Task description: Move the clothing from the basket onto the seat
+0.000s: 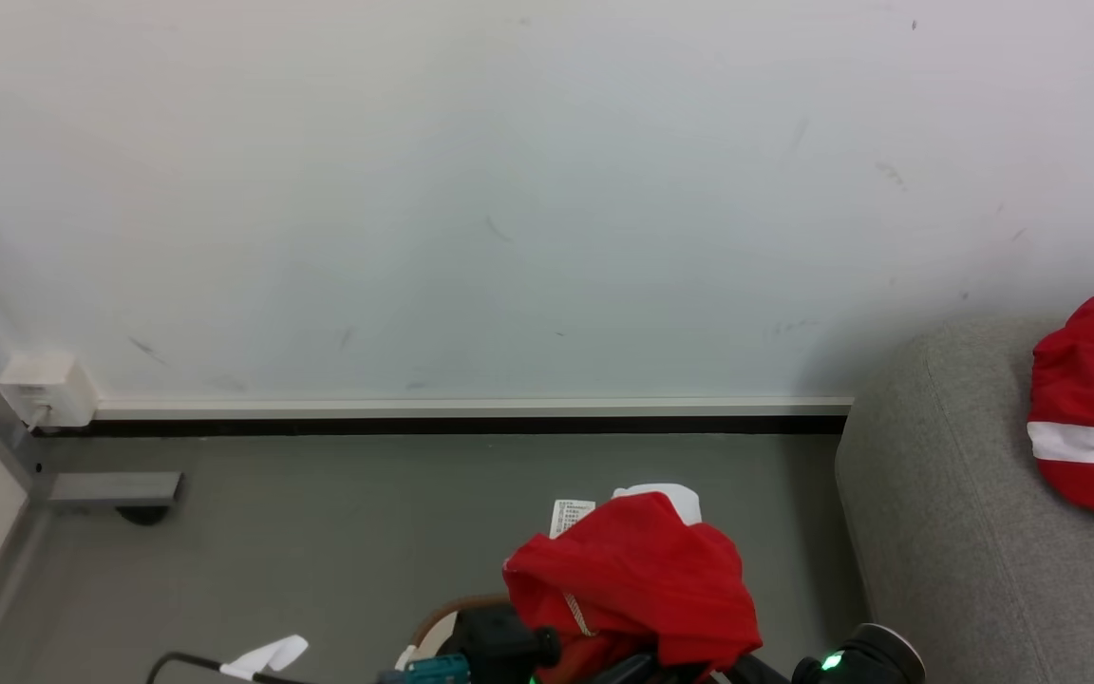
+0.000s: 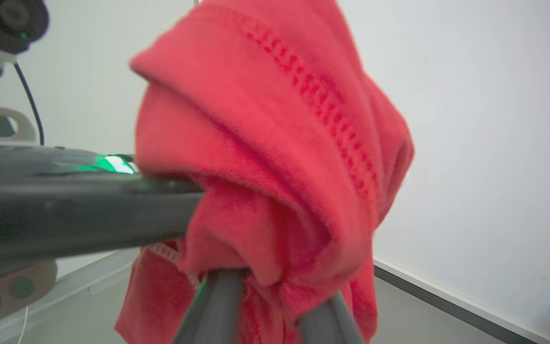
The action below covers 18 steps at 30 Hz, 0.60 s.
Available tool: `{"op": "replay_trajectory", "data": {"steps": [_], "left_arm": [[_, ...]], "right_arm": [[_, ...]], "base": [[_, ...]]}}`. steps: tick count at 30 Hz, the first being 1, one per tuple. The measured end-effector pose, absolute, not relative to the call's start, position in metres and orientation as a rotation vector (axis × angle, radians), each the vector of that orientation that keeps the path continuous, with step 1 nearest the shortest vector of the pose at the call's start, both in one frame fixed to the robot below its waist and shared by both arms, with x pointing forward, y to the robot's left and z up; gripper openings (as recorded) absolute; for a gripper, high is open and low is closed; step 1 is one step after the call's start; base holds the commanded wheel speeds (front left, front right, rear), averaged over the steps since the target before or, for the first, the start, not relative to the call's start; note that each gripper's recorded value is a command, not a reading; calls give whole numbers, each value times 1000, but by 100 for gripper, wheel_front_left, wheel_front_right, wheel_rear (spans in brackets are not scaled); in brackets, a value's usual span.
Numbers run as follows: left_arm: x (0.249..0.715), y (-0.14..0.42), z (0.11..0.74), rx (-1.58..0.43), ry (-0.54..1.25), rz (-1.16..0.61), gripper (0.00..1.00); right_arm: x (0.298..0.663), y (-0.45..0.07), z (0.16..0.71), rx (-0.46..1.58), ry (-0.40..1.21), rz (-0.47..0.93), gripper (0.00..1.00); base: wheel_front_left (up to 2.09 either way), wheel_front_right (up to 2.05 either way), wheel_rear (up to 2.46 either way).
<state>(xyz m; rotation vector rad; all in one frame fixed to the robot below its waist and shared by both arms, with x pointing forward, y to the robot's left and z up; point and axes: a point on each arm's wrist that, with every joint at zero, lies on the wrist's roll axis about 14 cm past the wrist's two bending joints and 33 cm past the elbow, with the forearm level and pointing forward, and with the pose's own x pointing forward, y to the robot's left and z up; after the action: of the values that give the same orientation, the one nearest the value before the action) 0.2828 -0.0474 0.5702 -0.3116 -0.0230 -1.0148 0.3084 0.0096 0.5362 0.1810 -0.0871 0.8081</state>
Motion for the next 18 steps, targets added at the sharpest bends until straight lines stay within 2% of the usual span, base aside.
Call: {"op": "replay_trajectory", "data": {"steps": [3, 7, 8, 9, 10, 18], "left_arm": [[283, -47, 570, -314, -22, -1018, 0], [286, -45, 569, -317, -29, -1009, 37], [288, -45, 568, -316, -28, -1004, 49], [289, -44, 568, -316, -31, -997, 85], [290, -43, 568, -314, -34, -993, 100], [297, -43, 560, -292, -31, -972, 100]], "right_arm": [[308, 9, 539, 190, -93, 809, 0], [309, 6, 541, 197, -97, 800, 0], [310, 4, 541, 199, -99, 791, 0], [312, 1, 542, 200, -100, 781, 0], [313, -1, 541, 201, -100, 772, 0], [323, -30, 541, 205, -111, 666, 0]], "base": [[0, 0, 0], [0, 0, 0], [0, 0, 0], [0, 0, 0], [0, 0, 0], [0, 0, 0]]}}
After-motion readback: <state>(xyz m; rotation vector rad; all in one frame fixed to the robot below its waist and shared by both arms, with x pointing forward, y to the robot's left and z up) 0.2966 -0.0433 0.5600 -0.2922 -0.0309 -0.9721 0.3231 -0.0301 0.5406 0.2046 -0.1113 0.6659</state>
